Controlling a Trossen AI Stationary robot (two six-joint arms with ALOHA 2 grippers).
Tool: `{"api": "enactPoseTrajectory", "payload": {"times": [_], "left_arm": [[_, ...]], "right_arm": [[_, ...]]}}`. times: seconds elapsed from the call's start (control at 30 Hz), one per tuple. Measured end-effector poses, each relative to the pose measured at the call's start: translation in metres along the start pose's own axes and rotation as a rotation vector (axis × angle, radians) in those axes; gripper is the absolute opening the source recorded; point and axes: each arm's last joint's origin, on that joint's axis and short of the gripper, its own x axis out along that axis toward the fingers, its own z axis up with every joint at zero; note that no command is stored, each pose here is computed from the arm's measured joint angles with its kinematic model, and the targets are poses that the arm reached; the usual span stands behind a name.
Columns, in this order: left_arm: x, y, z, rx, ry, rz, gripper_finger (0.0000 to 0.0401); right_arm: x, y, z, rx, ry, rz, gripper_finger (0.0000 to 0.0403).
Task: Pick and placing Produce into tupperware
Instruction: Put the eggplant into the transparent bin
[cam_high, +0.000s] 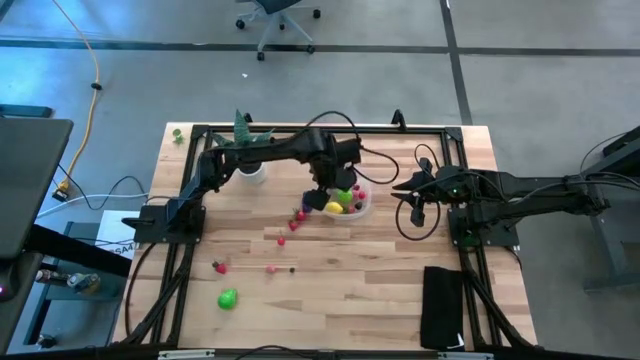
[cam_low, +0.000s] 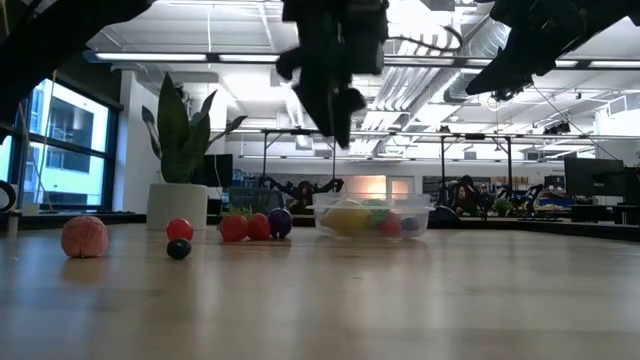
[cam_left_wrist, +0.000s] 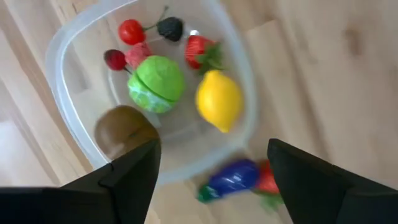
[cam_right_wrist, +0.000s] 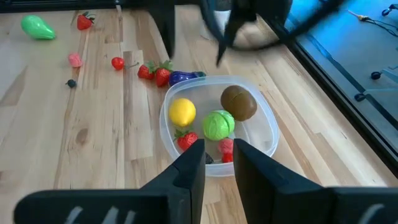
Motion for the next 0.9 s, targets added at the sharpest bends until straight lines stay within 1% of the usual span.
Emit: {"api": "enactPoseTrajectory", "payload": {"times": [0.13,0.27,0.43,0.57,0.67,0.77,0.9], "left_arm": [[-0.021,-0.01,-0.002,-0.022,0.033,-0.068,0.0262],[-0.028,-0.024,-0.002,-0.023,0.087,-0.1,0.0245],[-0.03,-0.043,0.008,0.036,0.117,-0.048,0.0225],[-0.035,-0.058,0.012,0.107,0.112,-0.001,0.0211],[-0.035,-0.07,0.012,0.17,0.085,0.029,0.02],[-0.035,-0.081,0.005,0.212,0.032,0.052,0.0189],[-0.028,-0.091,-0.019,0.218,-0.072,0.057,0.0178]], "right_arm": [[0.0,0.0,0.0,0.0,0.0,0.0,0.0073],[0.0,0.0,0.0,0.0,0.0,0.0,0.0073],[0.0,0.0,0.0,0.0,0.0,0.0,0.0073],[0.0,0.0,0.0,0.0,0.0,0.0,0.0073],[0.0,0.0,0.0,0.0,0.0,0.0,0.0073],[0.0,0.0,0.0,0.0,0.0,0.0,0.0073],[0.0,0.0,0.0,0.0,-0.001,0.0,0.0073]]}}
